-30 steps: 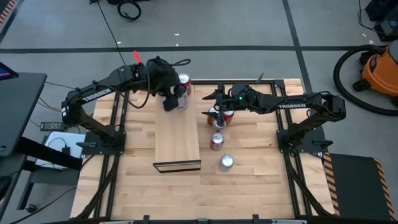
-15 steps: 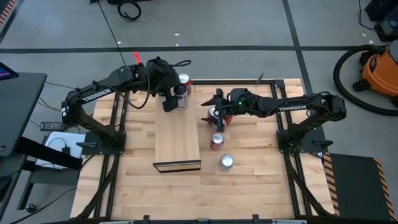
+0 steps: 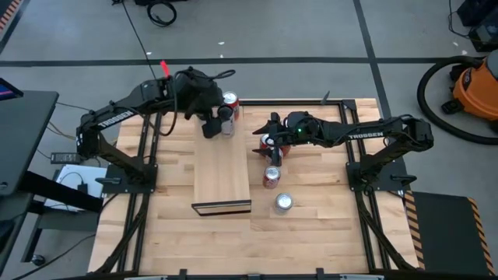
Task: Place canned beverage on shelf
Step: Put the white-pink soda can on the shelf and align it with the other white-pink soda can, then adjust the orange soda can on the shelf, then put the bottom red-silver soda can on the shelf
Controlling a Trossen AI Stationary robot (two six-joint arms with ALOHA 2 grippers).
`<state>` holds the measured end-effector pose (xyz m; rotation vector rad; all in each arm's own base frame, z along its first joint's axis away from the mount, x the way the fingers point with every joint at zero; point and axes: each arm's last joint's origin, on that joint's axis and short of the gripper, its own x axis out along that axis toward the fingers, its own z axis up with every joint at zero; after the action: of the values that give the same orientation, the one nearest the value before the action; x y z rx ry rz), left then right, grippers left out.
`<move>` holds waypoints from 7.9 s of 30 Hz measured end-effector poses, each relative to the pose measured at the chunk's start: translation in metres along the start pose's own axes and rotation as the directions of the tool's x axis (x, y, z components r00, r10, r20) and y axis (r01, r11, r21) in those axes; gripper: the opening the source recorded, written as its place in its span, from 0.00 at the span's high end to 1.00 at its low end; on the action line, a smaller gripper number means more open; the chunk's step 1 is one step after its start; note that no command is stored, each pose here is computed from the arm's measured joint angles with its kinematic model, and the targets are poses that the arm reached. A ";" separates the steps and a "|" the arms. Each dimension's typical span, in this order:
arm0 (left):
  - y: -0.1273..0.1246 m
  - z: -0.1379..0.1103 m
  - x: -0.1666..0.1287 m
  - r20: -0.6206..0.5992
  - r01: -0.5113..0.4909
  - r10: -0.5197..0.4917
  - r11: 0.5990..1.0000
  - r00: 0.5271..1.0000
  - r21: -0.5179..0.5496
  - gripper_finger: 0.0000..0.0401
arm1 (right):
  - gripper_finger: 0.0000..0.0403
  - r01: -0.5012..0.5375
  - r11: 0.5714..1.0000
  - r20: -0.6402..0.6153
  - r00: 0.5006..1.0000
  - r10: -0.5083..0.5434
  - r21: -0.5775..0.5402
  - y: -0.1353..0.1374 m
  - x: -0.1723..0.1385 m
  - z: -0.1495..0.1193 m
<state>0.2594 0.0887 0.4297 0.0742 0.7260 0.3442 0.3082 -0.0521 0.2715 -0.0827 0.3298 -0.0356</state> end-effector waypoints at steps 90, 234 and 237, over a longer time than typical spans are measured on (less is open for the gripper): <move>-0.069 -0.041 -0.044 -0.084 0.031 -0.022 0.993 0.996 0.111 0.07 | 0.23 0.038 0.997 -0.024 0.999 -0.040 -0.069 0.007 0.001 -0.001; -0.071 -0.161 -0.046 -0.153 0.407 -0.430 0.899 0.890 -0.164 0.19 | 0.23 0.304 0.949 -0.097 0.945 -0.311 -0.081 0.020 0.000 0.002; -0.080 -0.169 -0.039 -0.177 0.441 -0.452 0.892 0.874 -0.101 0.20 | 0.23 0.328 0.943 -0.160 0.929 -0.334 -0.061 0.026 -0.002 0.005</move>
<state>0.1427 -0.0080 0.3138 -0.1854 0.9038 -0.0753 0.3084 -0.0257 0.2750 -0.1691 0.4834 -0.3746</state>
